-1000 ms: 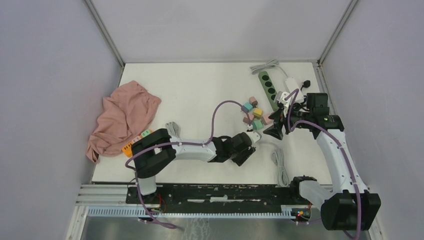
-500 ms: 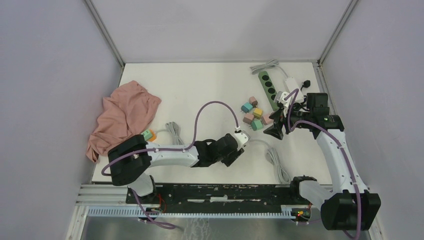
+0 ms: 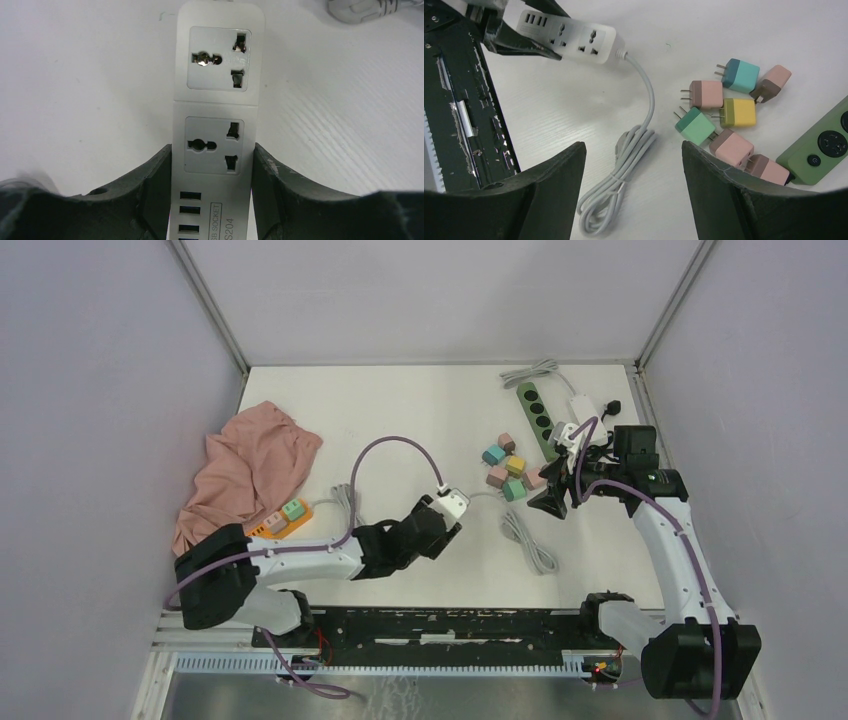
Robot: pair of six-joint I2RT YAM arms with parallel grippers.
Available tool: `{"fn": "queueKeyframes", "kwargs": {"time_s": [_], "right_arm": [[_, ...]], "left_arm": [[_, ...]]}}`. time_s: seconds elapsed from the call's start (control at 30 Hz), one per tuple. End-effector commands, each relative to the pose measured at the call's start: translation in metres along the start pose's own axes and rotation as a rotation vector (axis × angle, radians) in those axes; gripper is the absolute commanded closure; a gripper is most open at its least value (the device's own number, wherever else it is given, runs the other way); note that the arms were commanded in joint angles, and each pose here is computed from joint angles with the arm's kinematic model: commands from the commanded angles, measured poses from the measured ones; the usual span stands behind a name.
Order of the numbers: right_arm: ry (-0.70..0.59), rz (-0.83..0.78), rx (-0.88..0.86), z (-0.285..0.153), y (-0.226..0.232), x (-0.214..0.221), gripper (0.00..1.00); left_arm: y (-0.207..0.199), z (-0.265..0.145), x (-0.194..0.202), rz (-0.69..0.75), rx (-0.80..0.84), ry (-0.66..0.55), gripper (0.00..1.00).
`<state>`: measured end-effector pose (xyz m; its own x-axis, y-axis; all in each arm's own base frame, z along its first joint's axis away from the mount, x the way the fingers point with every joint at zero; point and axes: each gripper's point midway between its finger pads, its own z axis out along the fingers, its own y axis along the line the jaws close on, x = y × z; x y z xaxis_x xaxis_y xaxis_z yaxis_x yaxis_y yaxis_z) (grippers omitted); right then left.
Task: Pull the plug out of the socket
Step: Pick up the socket from the center of the board, then place the socket at the center of the board.
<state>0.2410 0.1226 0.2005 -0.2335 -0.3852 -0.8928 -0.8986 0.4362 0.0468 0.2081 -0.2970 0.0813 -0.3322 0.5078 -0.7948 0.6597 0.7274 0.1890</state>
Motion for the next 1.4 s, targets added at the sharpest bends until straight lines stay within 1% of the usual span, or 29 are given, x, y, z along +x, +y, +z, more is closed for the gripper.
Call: {"fn": "queueKeyframes", "kwargs": {"time_s": [0.0, 0.3, 0.43, 0.73, 0.93, 1.07, 1.2, 1.37], "right_arm": [[-0.021, -0.022, 0.012, -0.002, -0.005, -0.009, 0.24], [-0.022, -0.022, 0.012, -0.001, -0.005, -0.009, 0.24], [-0.022, -0.021, 0.014, -0.002, -0.006, -0.009, 0.24], [-0.023, -0.021, 0.016, -0.002, -0.006, -0.009, 0.23], [-0.023, -0.020, 0.015, -0.002, -0.006, -0.008, 0.23], [-0.022, -0.017, 0.015, -0.002, -0.006, -0.008, 0.23], [-0.022, -0.016, 0.015, -0.002, -0.006, -0.008, 0.23], [-0.022, -0.016, 0.013, -0.001, -0.006, -0.007, 0.23]], "left_arm": [[0.041, -0.010, -0.040, -0.118, -0.105, -0.173, 0.97], [0.101, -0.014, -0.035, -0.334, -0.146, -0.234, 0.97], [0.128, -0.013, -0.033, -0.413, -0.207, -0.262, 0.97], [0.173, 0.003, -0.020, -0.589, -0.306, -0.268, 0.97], [0.200, 0.017, -0.017, -0.670, -0.355, -0.266, 0.97], [0.212, 0.030, -0.013, -0.702, -0.359, -0.256, 0.97], [0.226, 0.040, -0.011, -0.743, -0.398, -0.250, 0.97], [0.244, 0.056, -0.005, -0.776, -0.453, -0.211, 0.97]]}}
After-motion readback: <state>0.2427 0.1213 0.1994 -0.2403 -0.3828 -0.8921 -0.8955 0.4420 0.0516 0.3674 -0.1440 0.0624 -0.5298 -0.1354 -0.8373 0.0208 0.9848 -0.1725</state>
